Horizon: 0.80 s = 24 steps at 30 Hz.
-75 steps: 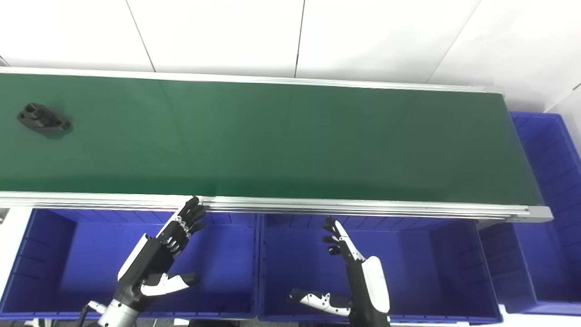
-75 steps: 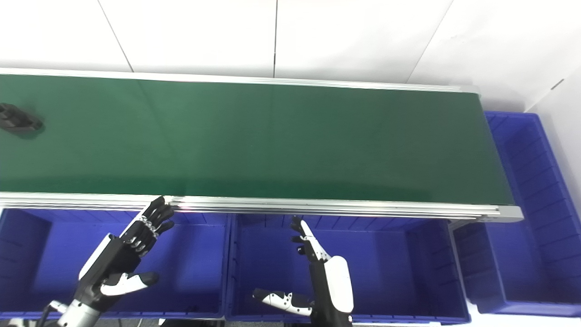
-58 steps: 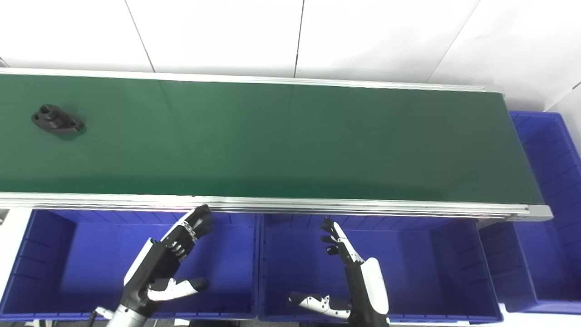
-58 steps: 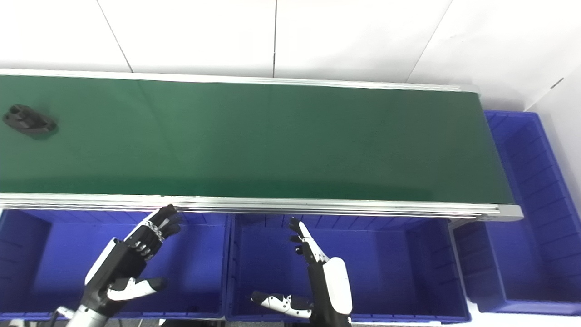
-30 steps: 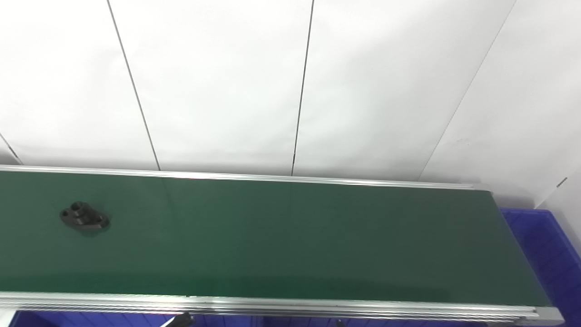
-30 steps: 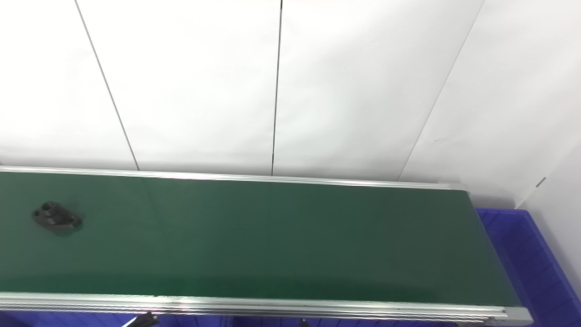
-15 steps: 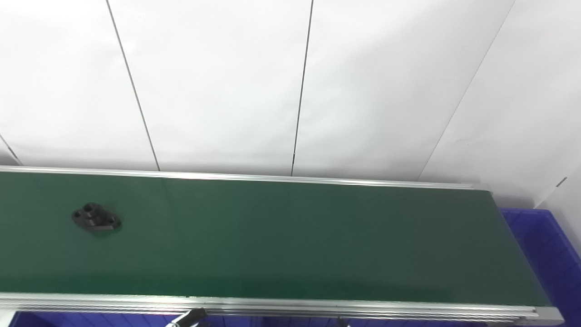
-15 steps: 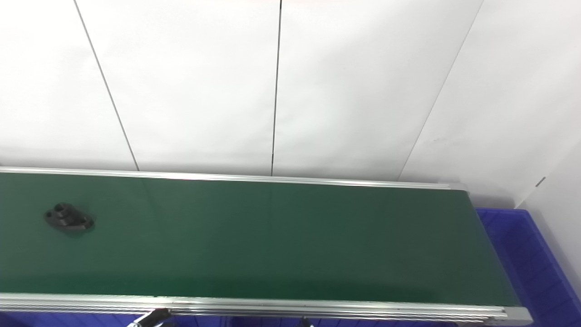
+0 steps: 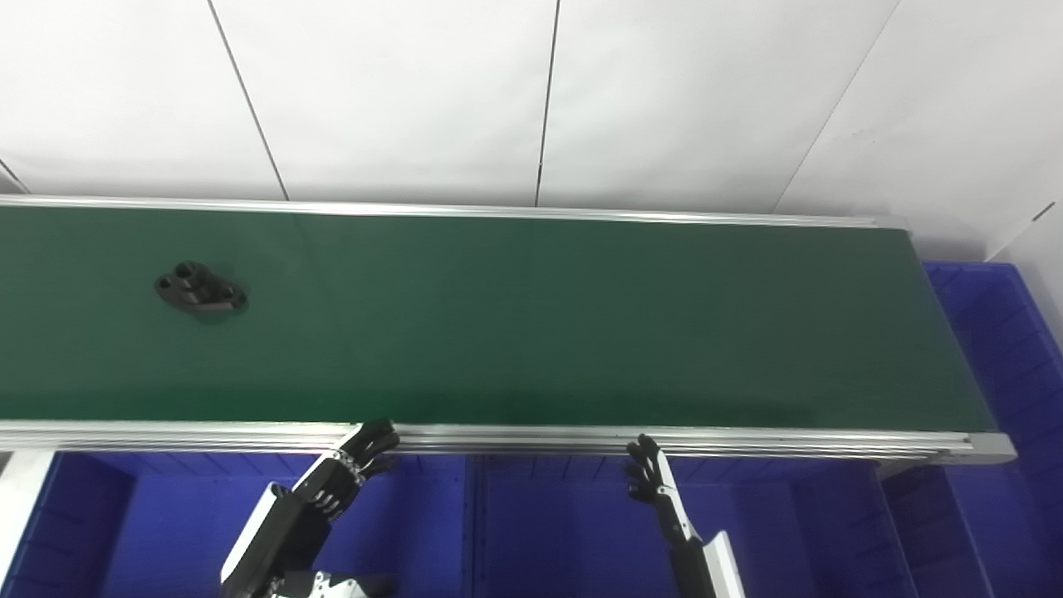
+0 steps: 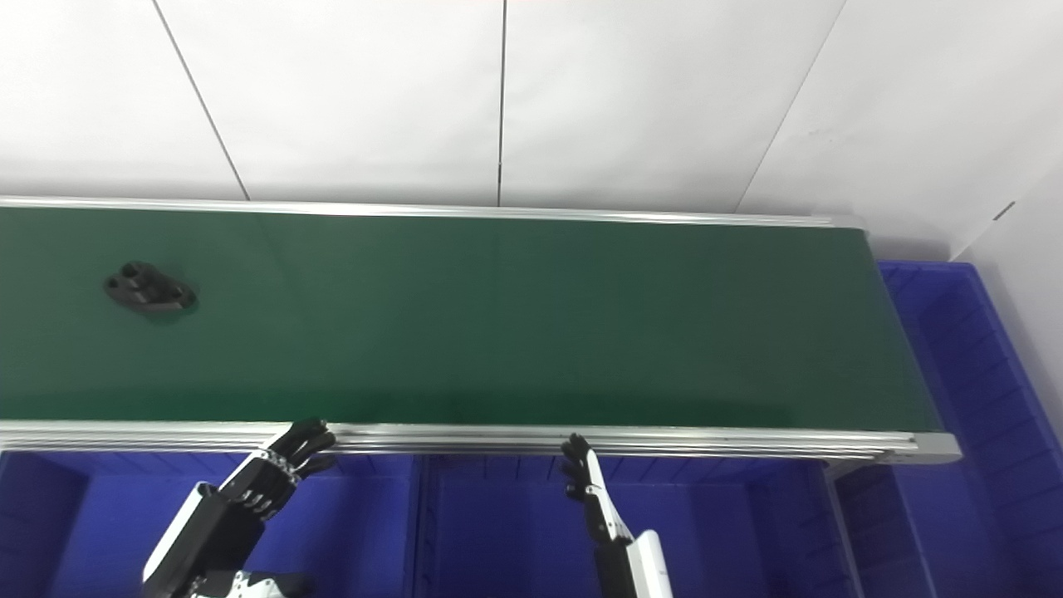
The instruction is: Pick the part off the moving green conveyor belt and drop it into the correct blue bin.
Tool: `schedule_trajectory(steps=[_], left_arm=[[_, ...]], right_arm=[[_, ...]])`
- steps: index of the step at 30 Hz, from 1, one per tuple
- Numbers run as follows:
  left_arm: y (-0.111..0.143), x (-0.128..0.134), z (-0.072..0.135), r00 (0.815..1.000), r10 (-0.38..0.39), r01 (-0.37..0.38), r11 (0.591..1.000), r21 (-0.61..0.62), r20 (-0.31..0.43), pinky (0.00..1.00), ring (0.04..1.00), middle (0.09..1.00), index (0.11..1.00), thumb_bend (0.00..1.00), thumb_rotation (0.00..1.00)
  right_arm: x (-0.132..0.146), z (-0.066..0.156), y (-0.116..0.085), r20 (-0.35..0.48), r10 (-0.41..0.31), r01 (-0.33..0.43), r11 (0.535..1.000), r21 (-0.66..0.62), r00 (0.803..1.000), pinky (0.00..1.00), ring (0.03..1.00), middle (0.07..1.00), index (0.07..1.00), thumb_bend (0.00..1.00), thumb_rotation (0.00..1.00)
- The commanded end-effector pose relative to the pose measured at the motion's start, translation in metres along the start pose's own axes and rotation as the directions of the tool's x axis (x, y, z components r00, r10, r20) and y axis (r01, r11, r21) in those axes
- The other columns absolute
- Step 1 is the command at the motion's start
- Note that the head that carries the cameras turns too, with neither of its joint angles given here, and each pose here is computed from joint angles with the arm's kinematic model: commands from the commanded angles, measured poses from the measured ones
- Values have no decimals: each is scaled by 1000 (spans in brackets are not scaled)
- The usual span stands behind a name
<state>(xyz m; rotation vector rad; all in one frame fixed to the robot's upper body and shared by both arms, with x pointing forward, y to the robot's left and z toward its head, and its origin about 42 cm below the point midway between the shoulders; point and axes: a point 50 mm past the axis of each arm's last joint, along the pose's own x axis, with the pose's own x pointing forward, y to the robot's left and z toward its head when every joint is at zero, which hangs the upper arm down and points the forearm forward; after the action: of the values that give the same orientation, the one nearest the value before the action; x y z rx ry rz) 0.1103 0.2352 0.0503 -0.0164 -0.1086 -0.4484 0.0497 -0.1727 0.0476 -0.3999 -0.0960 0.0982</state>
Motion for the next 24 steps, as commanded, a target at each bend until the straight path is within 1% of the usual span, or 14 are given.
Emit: schedule_trajectory(steps=[1, 5, 10, 12, 13, 14, 17, 18, 20, 22, 24], left_arm=[[-12, 0, 8, 999, 28, -29, 999, 25, 17, 884, 921, 934, 912, 769, 196], [-19, 5, 13, 1000, 22, -22, 998, 51, 0, 888, 926, 938, 920, 759, 191], [-29, 8, 13, 999, 22, -20, 998, 60, -25, 879, 926, 941, 909, 768, 180], [-37, 10, 11, 999, 15, -12, 997, 74, -47, 891, 928, 941, 910, 766, 216], [-40, 10, 10, 998, 14, -9, 997, 83, -58, 878, 919, 935, 909, 768, 251], [-43, 11, 8, 997, 18, -12, 996, 92, -72, 878, 919, 935, 909, 768, 251], [-51, 12, 1, 994, 29, -14, 990, 141, -104, 853, 905, 925, 895, 806, 295], [-53, 12, 0, 994, 32, -15, 988, 154, -107, 844, 901, 923, 890, 815, 297], [-57, 14, -4, 994, 41, -22, 984, 177, -105, 826, 887, 912, 880, 832, 283], [-58, 15, -7, 994, 48, -27, 978, 205, -99, 803, 871, 900, 871, 846, 275], [-60, 15, -9, 994, 57, -36, 974, 222, -90, 797, 868, 898, 869, 850, 283]], right_arm=[[3, 10, -4, 43, -12, 11, 1000, 22, 999, 751, 848, 909, 973, 850, 469], [3, 10, -9, 41, -16, 15, 1000, 25, 999, 731, 839, 908, 967, 853, 471], [0, 4, -15, 28, -15, 14, 1000, 15, 1000, 753, 847, 905, 970, 858, 484], [-4, -3, -21, 2, -8, 7, 999, 34, 1000, 746, 844, 903, 967, 858, 463], [-6, -6, -23, -9, -5, 5, 999, 43, 1000, 737, 835, 902, 965, 854, 450], [-7, -9, -24, -16, -4, 4, 999, 44, 1000, 737, 835, 902, 965, 854, 450], [-11, -17, -27, -26, -2, 3, 1000, 31, 1000, 726, 838, 902, 974, 840, 455], [-11, -20, -28, -30, -1, 2, 1000, 29, 1000, 755, 851, 907, 982, 836, 473], [-13, -22, -29, -36, 1, 0, 1000, 28, 999, 788, 875, 920, 992, 838, 477], [-13, -25, -29, -40, 5, -3, 1000, 31, 999, 832, 895, 929, 999, 829, 459], [-14, -27, -29, -43, 7, -6, 1000, 28, 999, 832, 902, 935, 1000, 828, 447]])
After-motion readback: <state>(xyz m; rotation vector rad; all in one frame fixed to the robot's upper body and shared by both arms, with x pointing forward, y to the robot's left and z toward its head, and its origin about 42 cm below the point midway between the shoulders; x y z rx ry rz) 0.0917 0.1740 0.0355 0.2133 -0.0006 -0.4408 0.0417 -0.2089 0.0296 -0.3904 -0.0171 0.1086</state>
